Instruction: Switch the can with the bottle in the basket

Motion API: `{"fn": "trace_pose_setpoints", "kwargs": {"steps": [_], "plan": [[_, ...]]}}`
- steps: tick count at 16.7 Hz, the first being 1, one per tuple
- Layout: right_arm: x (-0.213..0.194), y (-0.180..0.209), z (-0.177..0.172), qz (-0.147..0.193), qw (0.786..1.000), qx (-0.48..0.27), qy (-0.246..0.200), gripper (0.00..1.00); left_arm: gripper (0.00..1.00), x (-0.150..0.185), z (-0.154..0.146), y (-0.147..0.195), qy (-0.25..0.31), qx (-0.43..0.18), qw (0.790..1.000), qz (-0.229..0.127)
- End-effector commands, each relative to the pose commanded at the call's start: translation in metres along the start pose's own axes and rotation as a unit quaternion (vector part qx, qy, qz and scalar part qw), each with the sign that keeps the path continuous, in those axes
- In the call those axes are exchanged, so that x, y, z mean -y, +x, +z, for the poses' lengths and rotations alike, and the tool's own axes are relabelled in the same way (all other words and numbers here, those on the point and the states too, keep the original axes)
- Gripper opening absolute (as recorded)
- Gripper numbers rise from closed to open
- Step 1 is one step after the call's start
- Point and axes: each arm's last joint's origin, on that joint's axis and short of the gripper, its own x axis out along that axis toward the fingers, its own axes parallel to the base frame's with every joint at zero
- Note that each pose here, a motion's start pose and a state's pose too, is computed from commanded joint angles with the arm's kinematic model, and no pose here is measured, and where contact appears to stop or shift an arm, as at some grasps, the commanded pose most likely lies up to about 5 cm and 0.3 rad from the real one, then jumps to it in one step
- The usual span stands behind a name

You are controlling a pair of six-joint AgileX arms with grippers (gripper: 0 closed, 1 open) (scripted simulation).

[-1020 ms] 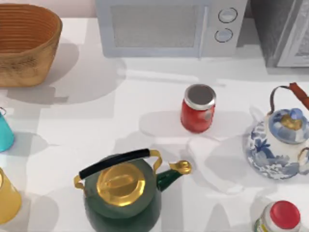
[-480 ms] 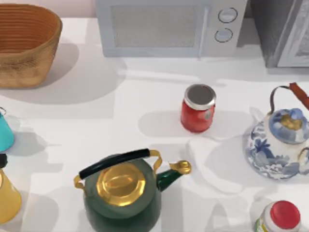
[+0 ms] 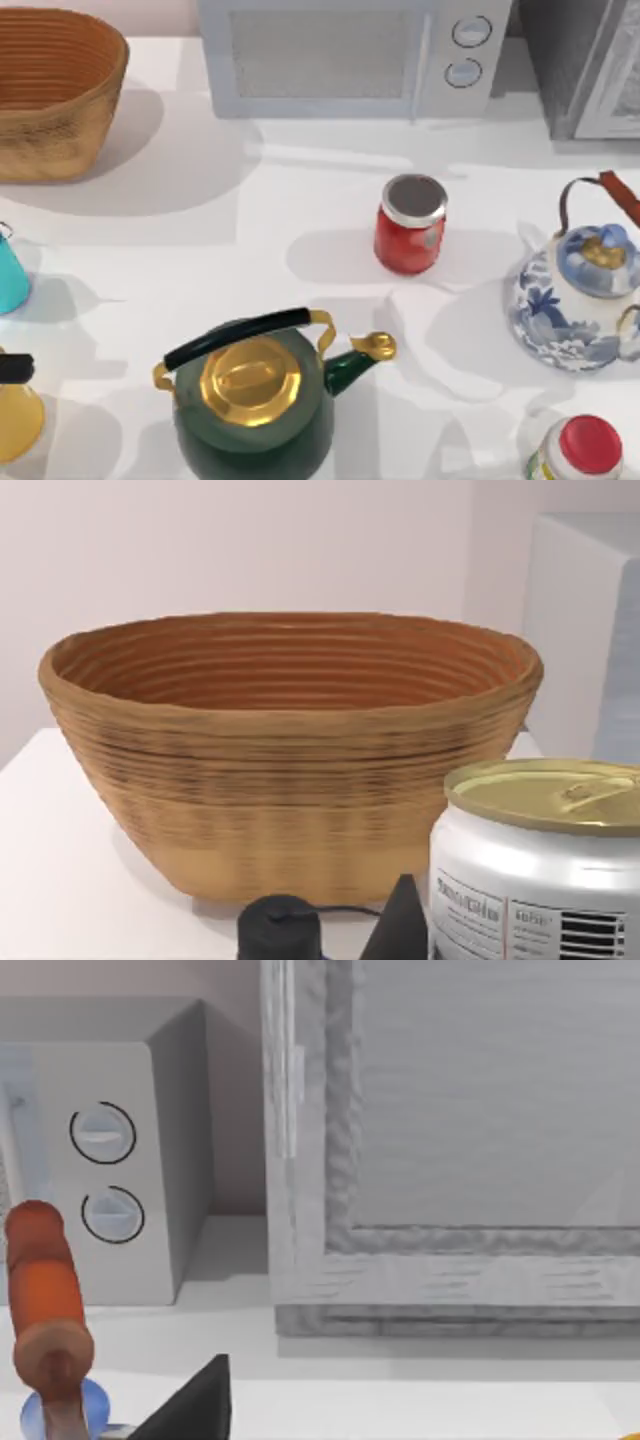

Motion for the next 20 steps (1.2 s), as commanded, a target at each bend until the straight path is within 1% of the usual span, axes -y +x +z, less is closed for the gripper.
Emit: {"fn": "trace_pose_setpoints", "kwargs": {"steps": [5, 7, 9, 13, 20], "plan": [[0.0, 0.0, 0.0, 0.0, 1.0, 0.0, 0.0, 1.0, 0.0, 0.0, 0.0, 0.0, 0.001, -0.003, 1.0, 0.001], [0.0, 0.0, 0.0, 0.0, 1.0, 0.0, 0.0, 1.0, 0.0, 0.001, 0.002, 0.002, 0.004, -0.005, 1.0, -0.009], [0.0, 0.0, 0.0, 0.0, 1.0, 0.0, 0.0, 1.0, 0.0, 0.002, 0.008, 0.007, 0.007, -0.011, 0.999, -0.031], [0.0, 0.0, 0.0, 0.0, 1.0, 0.0, 0.0, 1.0, 0.0, 0.009, 0.016, 0.025, 0.012, -0.051, 0.994, -0.095], [0.0, 0.0, 0.0, 0.0, 1.0, 0.0, 0.0, 1.0, 0.0, 0.024, 0.031, 0.074, 0.008, -0.089, 0.973, -0.211]]}}
